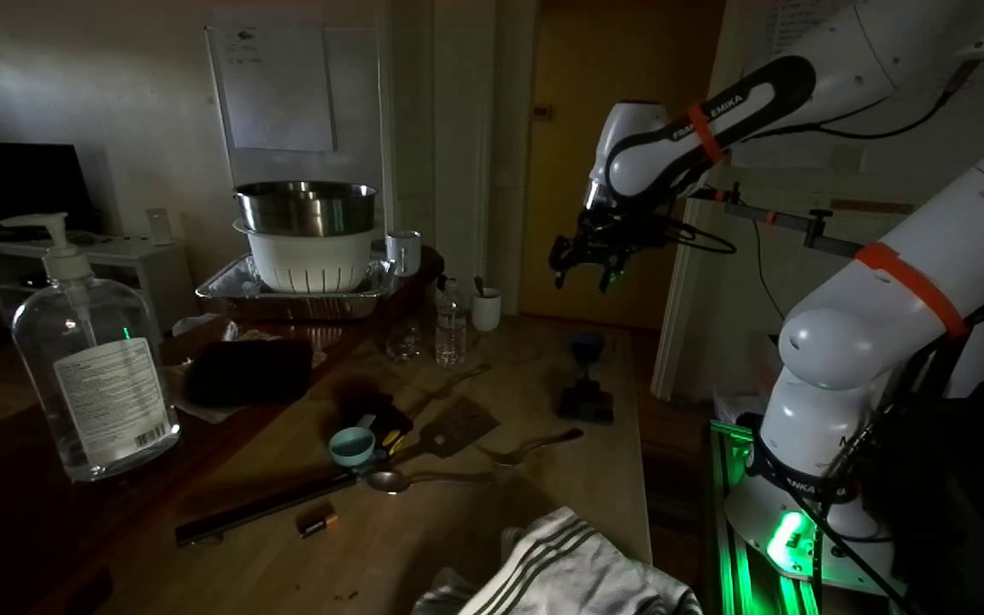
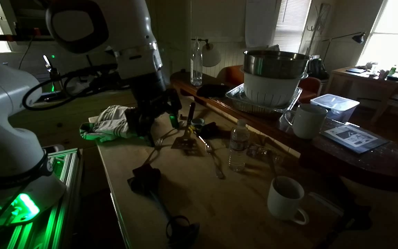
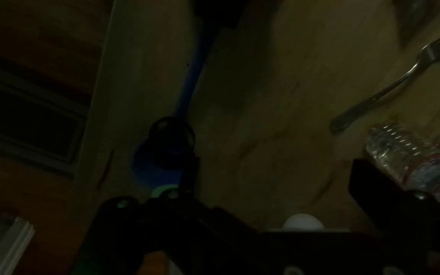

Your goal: Move the spoon to the left

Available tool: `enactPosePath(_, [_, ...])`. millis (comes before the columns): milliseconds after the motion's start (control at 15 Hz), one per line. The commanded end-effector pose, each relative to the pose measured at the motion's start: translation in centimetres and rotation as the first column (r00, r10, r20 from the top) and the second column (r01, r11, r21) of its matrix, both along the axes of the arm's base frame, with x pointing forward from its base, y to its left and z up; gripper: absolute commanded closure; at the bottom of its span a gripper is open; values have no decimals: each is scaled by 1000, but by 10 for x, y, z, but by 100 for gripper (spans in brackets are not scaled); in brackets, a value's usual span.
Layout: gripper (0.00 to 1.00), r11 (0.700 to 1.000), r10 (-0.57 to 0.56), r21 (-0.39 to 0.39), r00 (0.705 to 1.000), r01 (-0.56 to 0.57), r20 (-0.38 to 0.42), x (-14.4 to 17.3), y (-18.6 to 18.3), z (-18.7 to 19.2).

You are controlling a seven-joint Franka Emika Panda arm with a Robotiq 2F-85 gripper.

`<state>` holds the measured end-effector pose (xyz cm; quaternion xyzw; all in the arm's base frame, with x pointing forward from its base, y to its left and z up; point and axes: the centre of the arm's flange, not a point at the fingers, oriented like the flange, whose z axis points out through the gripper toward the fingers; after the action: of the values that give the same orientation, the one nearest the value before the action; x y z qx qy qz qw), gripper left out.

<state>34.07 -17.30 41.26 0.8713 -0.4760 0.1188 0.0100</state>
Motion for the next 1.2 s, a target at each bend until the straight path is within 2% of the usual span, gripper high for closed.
enactPosePath(0, [0,980,-196,-26,981,196,1,-15,-2,-46])
enactPosePath(133, [0,953,-302,3,953,303,-24,-19,-5,-59])
enactPosePath(200, [0,977,-213,3,977,214,-11,-10,-10,-34])
enactPosePath(333, [0,963,-267,15,963,267,-31,-9,-14,-43])
enactPosePath(600, [0,958,-284,19,958,285,-36,-8,-15,-45])
enactPosePath(667, [0,950,-311,5,947,313,-84,-6,-17,-61])
enactPosePath(800, [0,943,-331,-22,936,331,-122,-7,-22,-94])
enactPosePath(1000, [0,952,-301,2,935,307,-189,-9,-32,-134])
enactPosePath(1133, [0,941,-326,17,916,339,-232,-10,-36,-155])
